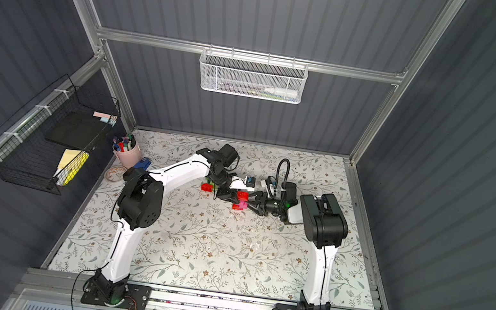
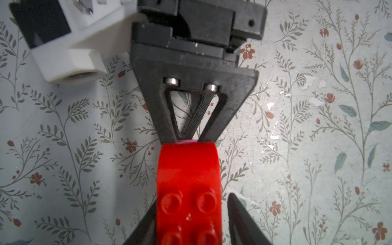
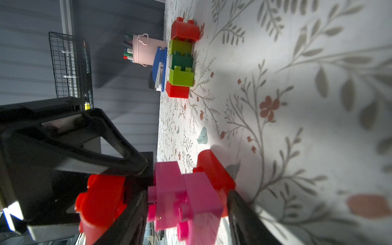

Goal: Assemble the letter s with lego
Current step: Assemble the lego brick with the lego brick.

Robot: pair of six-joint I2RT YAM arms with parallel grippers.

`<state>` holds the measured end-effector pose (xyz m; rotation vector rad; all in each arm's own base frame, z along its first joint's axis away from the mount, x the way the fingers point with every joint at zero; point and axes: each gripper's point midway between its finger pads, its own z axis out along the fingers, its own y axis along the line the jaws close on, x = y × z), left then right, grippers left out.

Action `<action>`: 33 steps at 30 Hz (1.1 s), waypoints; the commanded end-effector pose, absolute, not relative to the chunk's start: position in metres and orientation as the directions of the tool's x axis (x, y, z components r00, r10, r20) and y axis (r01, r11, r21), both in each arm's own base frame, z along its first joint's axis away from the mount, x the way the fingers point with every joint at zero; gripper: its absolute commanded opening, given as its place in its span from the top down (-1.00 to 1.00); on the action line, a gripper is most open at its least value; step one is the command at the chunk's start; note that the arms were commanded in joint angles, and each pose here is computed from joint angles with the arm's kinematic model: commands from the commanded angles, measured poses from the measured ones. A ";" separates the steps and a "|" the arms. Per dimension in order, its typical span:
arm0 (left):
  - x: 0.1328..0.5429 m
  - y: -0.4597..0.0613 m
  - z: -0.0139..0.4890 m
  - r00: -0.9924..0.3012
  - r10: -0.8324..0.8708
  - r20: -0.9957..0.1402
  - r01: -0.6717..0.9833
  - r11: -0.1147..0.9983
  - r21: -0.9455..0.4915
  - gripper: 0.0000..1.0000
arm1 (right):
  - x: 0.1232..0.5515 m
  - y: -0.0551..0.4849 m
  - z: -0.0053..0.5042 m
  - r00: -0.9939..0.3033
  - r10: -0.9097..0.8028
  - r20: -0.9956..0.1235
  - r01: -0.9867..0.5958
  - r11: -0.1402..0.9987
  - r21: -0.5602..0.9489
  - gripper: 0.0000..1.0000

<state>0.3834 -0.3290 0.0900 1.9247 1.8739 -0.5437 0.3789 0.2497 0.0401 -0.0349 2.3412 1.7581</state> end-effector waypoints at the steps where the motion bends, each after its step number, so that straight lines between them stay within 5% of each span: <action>1: 0.373 -0.329 0.084 0.026 0.849 -0.528 0.999 -0.046 -0.025 -0.02 | 0.359 0.243 -0.003 -0.990 0.136 -0.039 0.014 0.368 0.930 -0.27; 28: 0.373 -0.329 0.089 0.026 0.844 -0.536 0.999 -0.042 -0.017 -0.10 | 0.343 0.227 -0.008 -0.989 0.129 -0.078 -0.020 0.402 0.915 -0.34; 33: 0.368 -0.331 0.099 0.027 0.829 -0.559 0.999 -0.045 -0.018 -0.25 | 0.340 0.218 0.007 -0.977 0.117 -0.179 -0.113 0.424 0.899 -0.35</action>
